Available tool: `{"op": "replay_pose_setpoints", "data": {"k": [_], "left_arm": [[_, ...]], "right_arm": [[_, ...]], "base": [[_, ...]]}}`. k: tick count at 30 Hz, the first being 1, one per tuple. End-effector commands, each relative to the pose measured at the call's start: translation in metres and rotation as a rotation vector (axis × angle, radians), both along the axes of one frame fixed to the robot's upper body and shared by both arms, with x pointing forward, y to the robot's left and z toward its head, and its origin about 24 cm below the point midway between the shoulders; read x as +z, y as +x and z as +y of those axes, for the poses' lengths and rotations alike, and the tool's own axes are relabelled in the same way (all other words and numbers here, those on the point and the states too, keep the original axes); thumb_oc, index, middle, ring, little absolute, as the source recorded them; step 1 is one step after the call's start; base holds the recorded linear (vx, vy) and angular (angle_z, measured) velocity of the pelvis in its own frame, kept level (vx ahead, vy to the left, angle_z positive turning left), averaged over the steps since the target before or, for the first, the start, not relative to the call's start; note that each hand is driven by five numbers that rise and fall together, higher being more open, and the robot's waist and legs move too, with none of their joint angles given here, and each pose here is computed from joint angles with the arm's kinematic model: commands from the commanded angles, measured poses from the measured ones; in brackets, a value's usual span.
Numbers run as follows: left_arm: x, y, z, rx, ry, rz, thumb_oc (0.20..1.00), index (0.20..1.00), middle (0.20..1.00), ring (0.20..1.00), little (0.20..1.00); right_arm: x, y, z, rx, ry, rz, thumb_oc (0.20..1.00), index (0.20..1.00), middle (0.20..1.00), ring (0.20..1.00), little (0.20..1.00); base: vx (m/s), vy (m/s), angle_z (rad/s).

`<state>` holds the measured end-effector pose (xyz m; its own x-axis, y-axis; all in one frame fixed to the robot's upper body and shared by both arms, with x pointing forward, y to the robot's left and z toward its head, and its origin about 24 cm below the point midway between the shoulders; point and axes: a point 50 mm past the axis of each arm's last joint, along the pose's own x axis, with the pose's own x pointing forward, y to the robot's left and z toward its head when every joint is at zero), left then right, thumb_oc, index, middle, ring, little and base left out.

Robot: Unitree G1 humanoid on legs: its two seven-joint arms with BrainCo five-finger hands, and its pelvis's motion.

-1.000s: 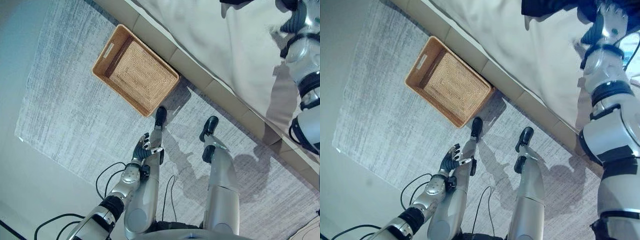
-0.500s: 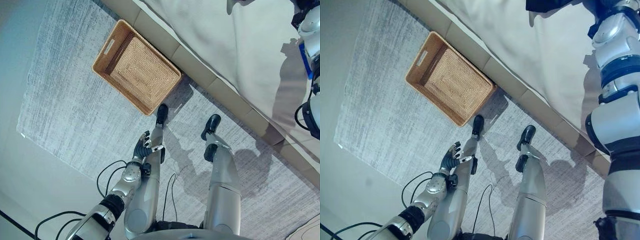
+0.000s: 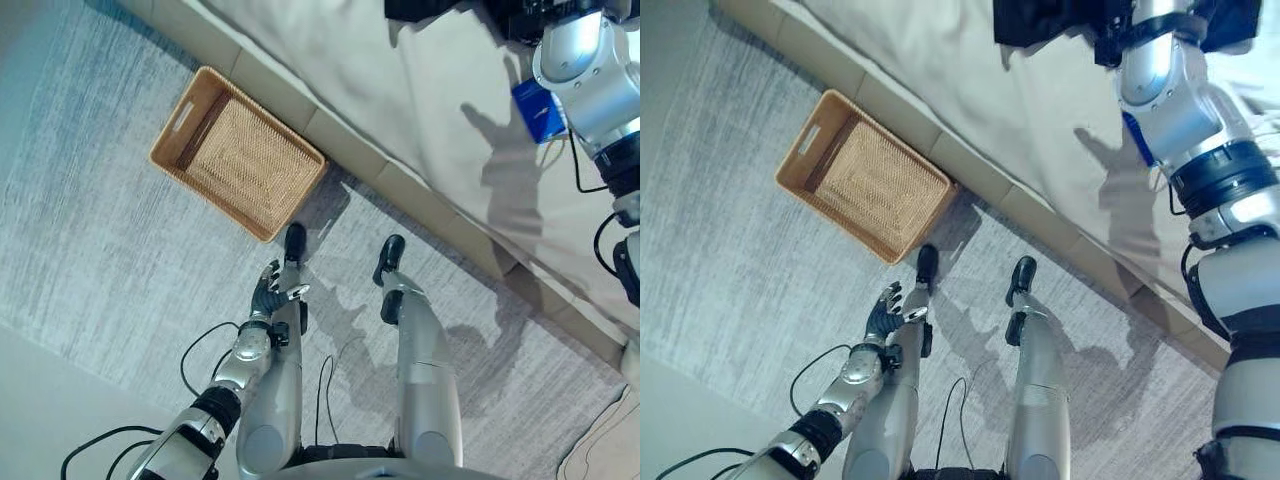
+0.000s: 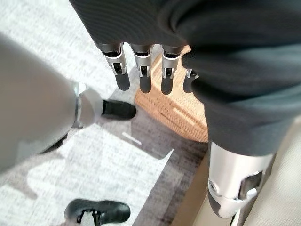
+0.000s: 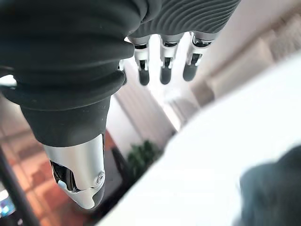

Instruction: Pick up clothes into the bucket

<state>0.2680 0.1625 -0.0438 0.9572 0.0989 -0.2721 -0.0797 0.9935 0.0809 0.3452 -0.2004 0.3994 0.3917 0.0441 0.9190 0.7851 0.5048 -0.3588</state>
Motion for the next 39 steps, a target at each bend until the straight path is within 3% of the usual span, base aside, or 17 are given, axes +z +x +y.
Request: {"op": "replay_pose_setpoints", "data": {"k": [1,8,18,24,39], "left_arm": [[-0.015,-0.021,0.023,0.062,0.064,0.047,1.000,1.000,1.000,1.000,1.000],[-0.022,-0.028,0.036,0.084,0.085,0.085,1.000,1.000,1.000,1.000,1.000],[-0.023,-0.025,0.032,0.050,0.087,0.092,1.000,1.000,1.000,1.000,1.000],[-0.022,-0.022,0.022,0.003,0.070,0.096,1.000,1.000,1.000,1.000,1.000],[-0.018,-0.018,0.000,-0.090,-0.003,0.087,1.000,1.000,1.000,1.000,1.000]], "right_arm": [[0.028,-0.026,-0.015,-0.040,0.008,-0.182,1.000,1.000,1.000,1.000,1.000],[0.033,-0.016,-0.024,-0.102,0.050,-0.137,1.000,1.000,1.000,1.000,1.000],[0.051,0.007,-0.029,-0.249,0.100,0.011,1.000,1.000,1.000,1.000,1.000],[0.041,0.015,-0.060,-0.340,0.132,0.226,1.000,1.000,1.000,1.000,1.000],[0.008,0.006,-0.129,-0.498,0.280,0.465,1.000,1.000,1.000,1.000,1.000]], "base": [[-0.03,0.041,-0.11],[0.00,0.045,-0.10],[0.01,0.030,-0.02],[0.01,-0.014,0.03],[0.03,-0.041,0.14]]}}
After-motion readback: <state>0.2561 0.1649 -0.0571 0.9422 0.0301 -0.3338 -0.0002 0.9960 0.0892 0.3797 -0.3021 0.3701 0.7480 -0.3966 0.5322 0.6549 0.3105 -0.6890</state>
